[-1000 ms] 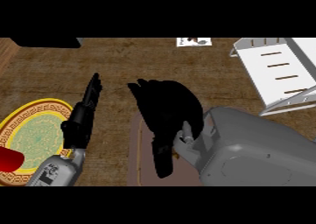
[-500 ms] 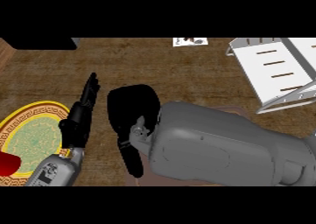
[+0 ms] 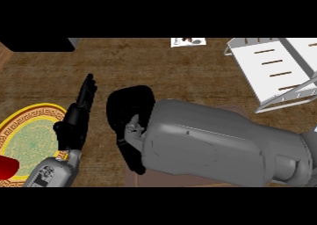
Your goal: Pick the sweet potato from the tray and place it in the tiered basket
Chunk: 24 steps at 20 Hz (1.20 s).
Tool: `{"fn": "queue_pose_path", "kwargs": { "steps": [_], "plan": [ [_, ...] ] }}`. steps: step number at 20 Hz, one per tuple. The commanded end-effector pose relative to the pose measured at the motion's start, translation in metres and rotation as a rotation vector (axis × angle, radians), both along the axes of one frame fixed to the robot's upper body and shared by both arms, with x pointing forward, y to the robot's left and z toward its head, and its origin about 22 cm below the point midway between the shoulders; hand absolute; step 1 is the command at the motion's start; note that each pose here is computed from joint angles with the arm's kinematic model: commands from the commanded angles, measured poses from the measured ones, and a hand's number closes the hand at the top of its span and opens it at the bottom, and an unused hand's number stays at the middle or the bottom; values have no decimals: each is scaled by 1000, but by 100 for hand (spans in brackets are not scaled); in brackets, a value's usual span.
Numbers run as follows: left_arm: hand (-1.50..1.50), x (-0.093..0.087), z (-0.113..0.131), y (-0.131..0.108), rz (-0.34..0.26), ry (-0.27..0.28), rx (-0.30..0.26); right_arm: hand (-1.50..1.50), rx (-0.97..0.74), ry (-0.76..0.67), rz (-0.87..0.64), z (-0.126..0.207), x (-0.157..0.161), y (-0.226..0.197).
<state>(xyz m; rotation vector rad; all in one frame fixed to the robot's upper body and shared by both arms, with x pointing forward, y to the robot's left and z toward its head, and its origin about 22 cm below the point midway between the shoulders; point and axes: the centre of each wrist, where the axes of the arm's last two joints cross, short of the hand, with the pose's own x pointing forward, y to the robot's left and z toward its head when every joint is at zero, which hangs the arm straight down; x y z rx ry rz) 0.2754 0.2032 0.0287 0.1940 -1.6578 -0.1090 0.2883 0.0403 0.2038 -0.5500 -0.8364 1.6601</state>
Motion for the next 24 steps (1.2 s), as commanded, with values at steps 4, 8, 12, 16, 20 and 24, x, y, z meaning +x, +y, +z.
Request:
{"fn": "queue_pose_path", "kwargs": {
  "steps": [4,8,12,16,20,24],
  "plan": [
    [0,-6,-12,10,15,15,14,-150,-264,-42,-96,-7,-3,9],
    [0,-4,6,0,1,6,12,-150,-293,-29,-15,-9,-15,12],
    [0,-5,3,-4,-8,-2,19,-150,-304,-76,33,-14,-15,16],
    [0,-8,-1,-7,-6,-7,-7,-150,-332,-108,39,-26,-9,5],
    [0,-2,-3,5,23,-3,5,-150,-363,-122,-40,-36,6,-3],
    [0,-15,-14,-3,22,4,-4,-150,-354,-103,-65,-41,1,-16]
  ]
}}
